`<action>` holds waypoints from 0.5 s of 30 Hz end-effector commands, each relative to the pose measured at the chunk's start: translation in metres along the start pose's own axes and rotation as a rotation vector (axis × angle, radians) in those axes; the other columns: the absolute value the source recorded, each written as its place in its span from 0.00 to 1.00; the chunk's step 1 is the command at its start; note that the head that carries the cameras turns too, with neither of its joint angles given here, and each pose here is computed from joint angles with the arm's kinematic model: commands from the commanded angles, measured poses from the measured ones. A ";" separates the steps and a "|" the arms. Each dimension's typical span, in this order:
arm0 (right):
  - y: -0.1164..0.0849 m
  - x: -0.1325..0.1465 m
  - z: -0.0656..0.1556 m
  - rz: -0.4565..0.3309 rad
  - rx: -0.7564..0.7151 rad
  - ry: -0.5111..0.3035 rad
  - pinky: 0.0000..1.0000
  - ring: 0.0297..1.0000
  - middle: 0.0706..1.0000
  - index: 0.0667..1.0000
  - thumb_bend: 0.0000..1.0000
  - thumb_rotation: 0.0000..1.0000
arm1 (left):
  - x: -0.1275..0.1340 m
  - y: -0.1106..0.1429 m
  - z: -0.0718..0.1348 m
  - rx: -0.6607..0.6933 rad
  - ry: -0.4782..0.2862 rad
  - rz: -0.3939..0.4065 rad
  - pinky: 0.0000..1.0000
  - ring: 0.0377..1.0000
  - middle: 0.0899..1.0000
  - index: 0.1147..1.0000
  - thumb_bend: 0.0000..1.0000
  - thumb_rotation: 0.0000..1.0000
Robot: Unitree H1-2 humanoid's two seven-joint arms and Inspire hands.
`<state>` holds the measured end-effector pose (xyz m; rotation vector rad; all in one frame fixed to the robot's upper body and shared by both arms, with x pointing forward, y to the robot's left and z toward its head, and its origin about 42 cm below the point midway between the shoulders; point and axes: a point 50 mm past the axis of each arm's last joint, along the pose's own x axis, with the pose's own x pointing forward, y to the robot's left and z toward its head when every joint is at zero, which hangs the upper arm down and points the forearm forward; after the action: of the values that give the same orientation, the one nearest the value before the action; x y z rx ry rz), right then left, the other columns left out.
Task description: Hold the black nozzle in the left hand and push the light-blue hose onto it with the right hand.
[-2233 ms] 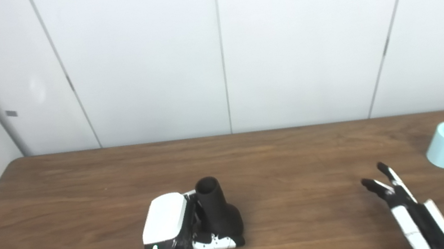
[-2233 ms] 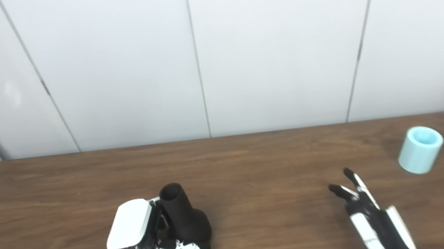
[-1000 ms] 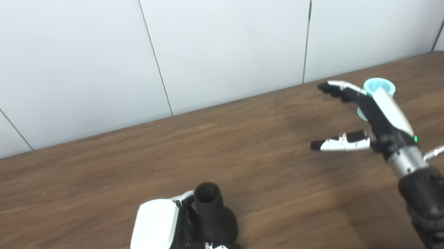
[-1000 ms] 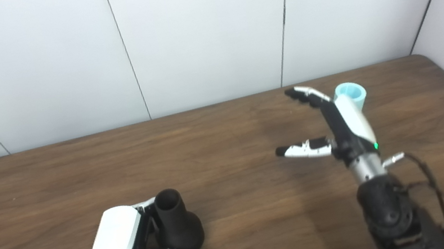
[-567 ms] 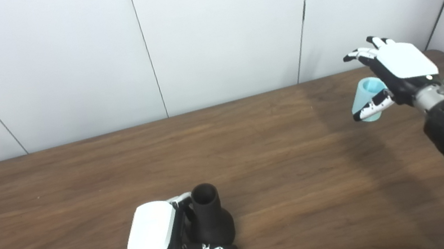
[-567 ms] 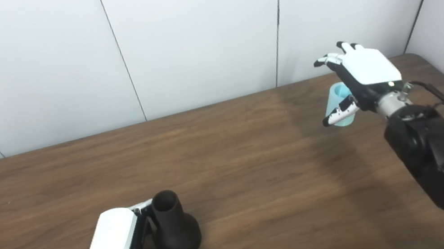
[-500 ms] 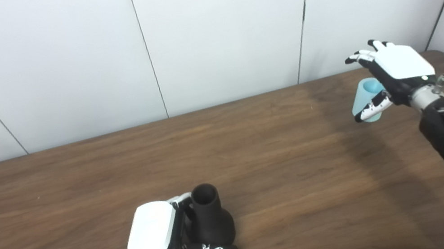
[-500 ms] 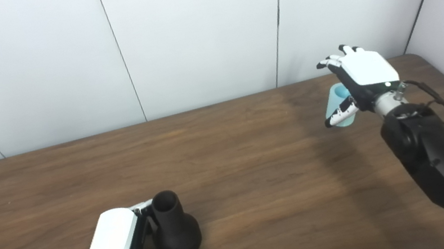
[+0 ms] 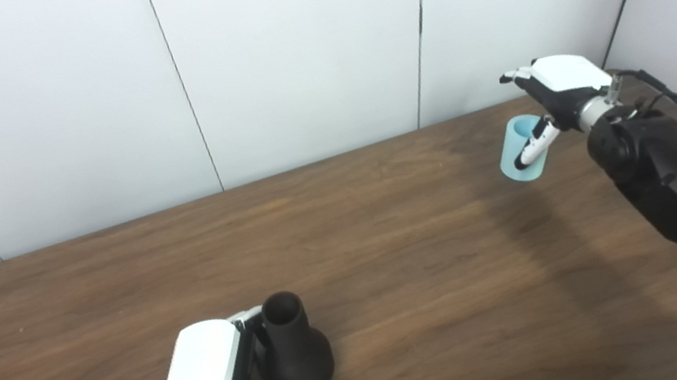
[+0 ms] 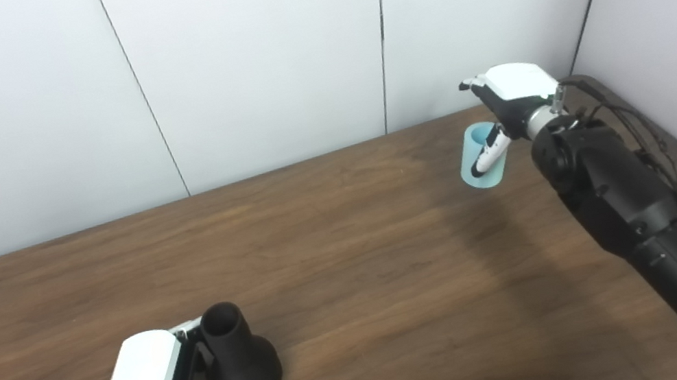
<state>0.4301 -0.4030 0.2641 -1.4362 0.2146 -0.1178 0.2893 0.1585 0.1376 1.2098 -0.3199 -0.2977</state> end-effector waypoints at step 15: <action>-0.017 0.011 0.000 -0.017 0.028 -0.018 0.63 0.72 0.77 0.81 0.94 0.13 | -0.019 -0.031 -0.009 -0.021 0.052 -0.214 0.35 0.44 0.46 0.38 0.48 0.00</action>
<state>0.4359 -0.3990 0.2459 -1.3798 0.2513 -0.0654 0.2913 0.1588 0.1392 1.2138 -0.3123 -0.3085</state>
